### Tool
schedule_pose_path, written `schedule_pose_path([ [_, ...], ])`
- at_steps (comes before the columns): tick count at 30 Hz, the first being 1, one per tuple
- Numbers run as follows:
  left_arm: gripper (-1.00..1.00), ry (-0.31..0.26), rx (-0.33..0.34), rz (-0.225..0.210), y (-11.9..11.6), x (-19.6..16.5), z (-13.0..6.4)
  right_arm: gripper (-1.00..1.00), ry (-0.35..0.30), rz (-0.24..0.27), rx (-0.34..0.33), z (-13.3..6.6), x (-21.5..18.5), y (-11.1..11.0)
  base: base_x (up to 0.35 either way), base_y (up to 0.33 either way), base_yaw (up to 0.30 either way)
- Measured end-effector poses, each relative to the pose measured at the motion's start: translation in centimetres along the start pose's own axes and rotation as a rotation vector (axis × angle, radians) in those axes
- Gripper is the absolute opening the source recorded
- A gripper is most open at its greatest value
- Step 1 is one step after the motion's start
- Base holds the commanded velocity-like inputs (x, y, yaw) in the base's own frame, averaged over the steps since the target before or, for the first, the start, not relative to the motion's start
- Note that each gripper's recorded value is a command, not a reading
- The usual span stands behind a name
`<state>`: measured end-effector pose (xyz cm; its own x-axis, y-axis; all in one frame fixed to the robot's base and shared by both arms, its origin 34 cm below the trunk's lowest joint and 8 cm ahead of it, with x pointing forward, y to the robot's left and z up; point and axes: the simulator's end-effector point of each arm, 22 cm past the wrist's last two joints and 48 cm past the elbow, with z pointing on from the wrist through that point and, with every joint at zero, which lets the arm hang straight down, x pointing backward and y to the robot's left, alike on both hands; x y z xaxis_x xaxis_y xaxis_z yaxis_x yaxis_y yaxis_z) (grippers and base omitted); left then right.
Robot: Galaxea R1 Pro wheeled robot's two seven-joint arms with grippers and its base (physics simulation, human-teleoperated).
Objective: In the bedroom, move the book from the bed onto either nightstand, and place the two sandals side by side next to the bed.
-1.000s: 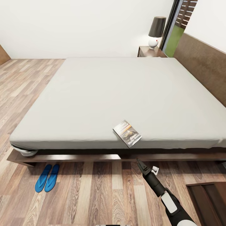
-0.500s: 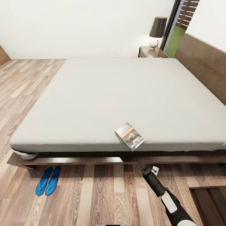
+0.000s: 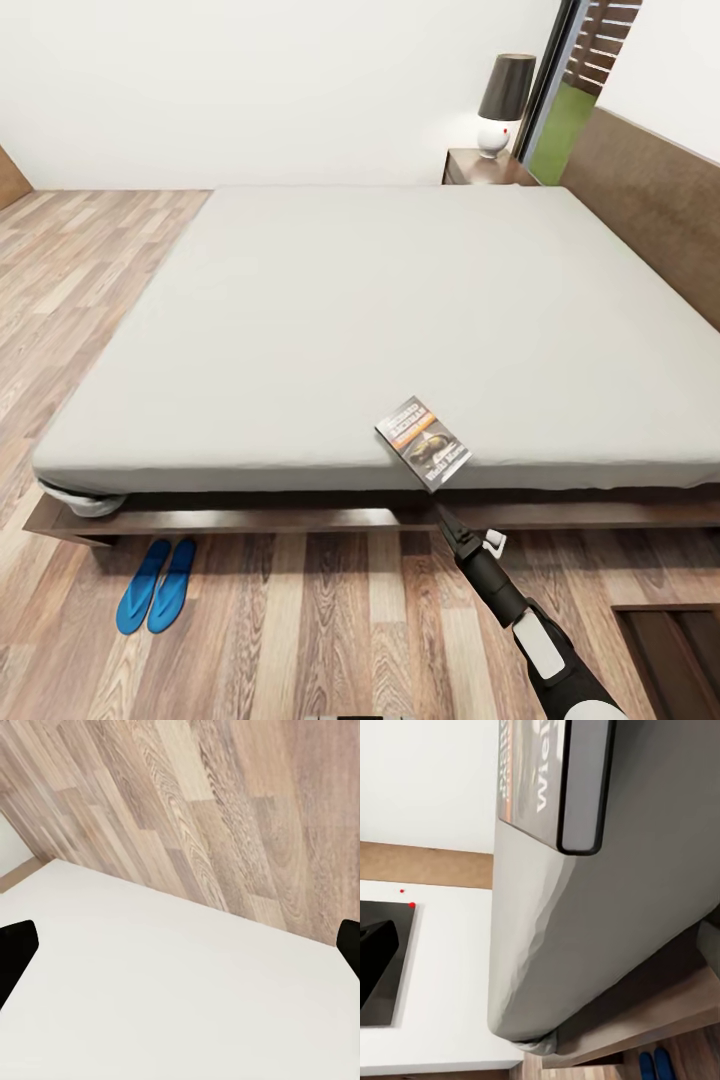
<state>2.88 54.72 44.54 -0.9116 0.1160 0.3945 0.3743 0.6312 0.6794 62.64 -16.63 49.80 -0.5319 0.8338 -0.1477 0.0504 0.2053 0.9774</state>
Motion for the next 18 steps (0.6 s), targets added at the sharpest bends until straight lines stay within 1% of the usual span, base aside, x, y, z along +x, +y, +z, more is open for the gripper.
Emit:
schedule_pose_path([
  [18,1.00,-0.003,0.000,0.003,0.02,-0.06,0.00,1.00,0.000,0.002,0.004,-0.11,0.01,-0.15,0.008,0.004,0.000],
])
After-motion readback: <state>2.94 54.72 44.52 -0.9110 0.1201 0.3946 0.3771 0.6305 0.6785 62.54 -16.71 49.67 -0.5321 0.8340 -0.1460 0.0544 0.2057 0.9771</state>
